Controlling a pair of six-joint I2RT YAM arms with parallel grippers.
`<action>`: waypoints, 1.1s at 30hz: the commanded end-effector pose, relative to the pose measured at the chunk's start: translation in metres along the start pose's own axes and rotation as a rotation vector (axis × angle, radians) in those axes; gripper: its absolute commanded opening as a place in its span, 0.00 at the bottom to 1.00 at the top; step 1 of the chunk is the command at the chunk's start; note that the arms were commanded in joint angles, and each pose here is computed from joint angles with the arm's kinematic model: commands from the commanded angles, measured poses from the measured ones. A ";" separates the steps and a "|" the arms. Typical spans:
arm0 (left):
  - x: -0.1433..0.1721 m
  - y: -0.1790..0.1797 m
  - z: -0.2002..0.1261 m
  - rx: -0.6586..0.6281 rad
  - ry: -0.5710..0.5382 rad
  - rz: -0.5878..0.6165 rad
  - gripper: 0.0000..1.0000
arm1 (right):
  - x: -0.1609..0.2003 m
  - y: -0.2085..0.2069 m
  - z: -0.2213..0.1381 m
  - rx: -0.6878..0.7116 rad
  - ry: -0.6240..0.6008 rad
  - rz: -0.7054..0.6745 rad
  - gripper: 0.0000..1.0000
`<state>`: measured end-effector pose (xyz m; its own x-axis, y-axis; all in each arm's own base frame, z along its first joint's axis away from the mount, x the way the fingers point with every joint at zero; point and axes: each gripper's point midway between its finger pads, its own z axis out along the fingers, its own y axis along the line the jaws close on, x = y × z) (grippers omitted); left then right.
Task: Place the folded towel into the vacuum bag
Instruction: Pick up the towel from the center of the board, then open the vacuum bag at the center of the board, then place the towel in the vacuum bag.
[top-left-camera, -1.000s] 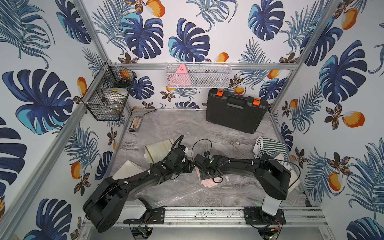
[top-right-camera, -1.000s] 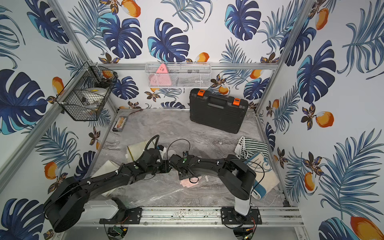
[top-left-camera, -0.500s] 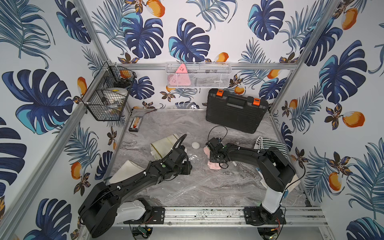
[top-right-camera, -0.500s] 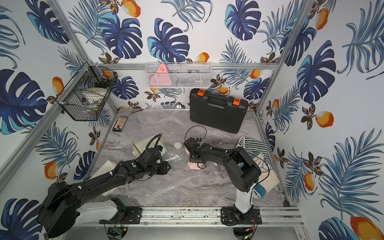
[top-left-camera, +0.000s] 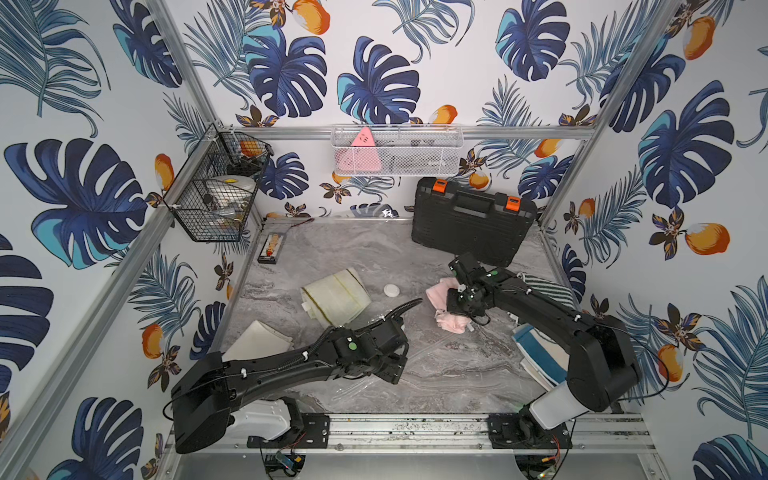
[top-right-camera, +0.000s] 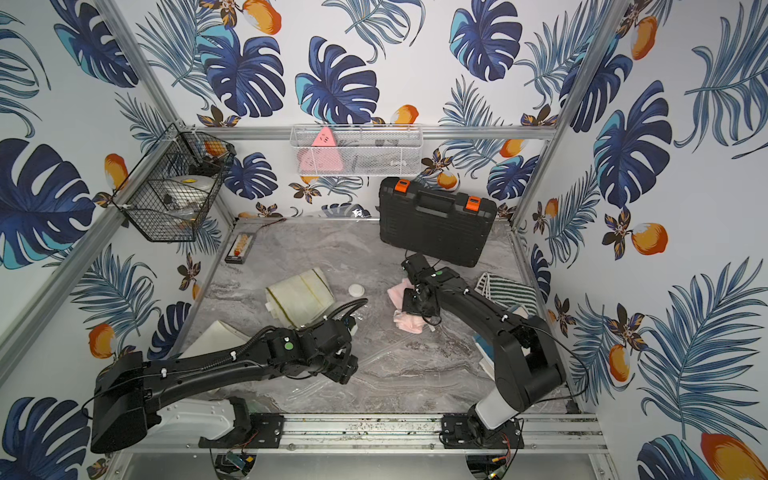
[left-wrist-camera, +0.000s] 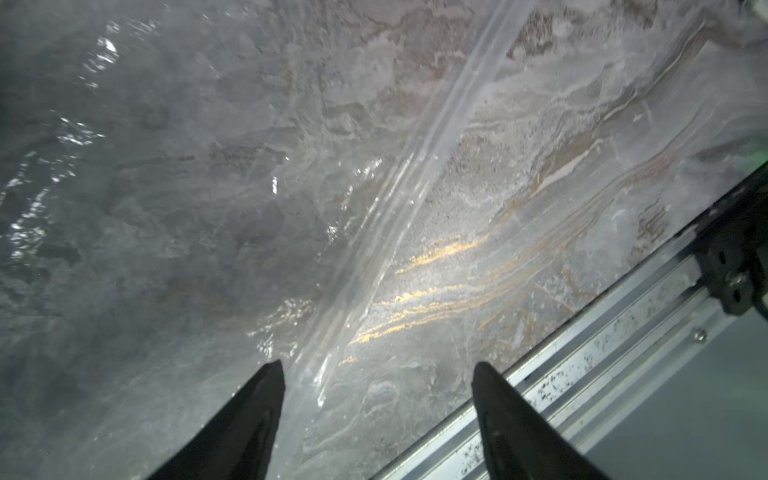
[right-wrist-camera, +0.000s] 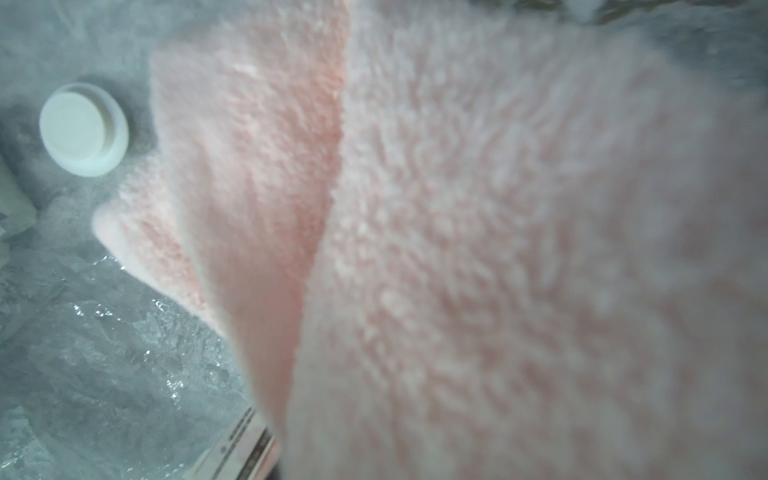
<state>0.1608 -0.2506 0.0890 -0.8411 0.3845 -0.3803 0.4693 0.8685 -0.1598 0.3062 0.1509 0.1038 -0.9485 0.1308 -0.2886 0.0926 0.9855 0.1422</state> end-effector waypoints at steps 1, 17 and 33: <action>0.017 0.006 0.005 -0.100 0.072 0.114 0.80 | 0.007 -0.002 -0.016 -0.065 0.037 0.010 0.00; 0.016 0.019 0.051 -0.289 0.221 0.374 0.77 | 0.030 -0.017 -0.001 -0.089 0.091 0.057 0.00; -0.004 0.024 0.046 -0.370 0.222 0.426 0.68 | 0.038 -0.023 -0.007 -0.101 0.096 0.059 0.03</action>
<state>0.1912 -0.2489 0.0429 -0.6670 0.7268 -0.1638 0.6655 0.6800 0.3077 0.2681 0.1328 0.0955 -0.9656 0.1812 -0.1864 0.1326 0.9601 0.2463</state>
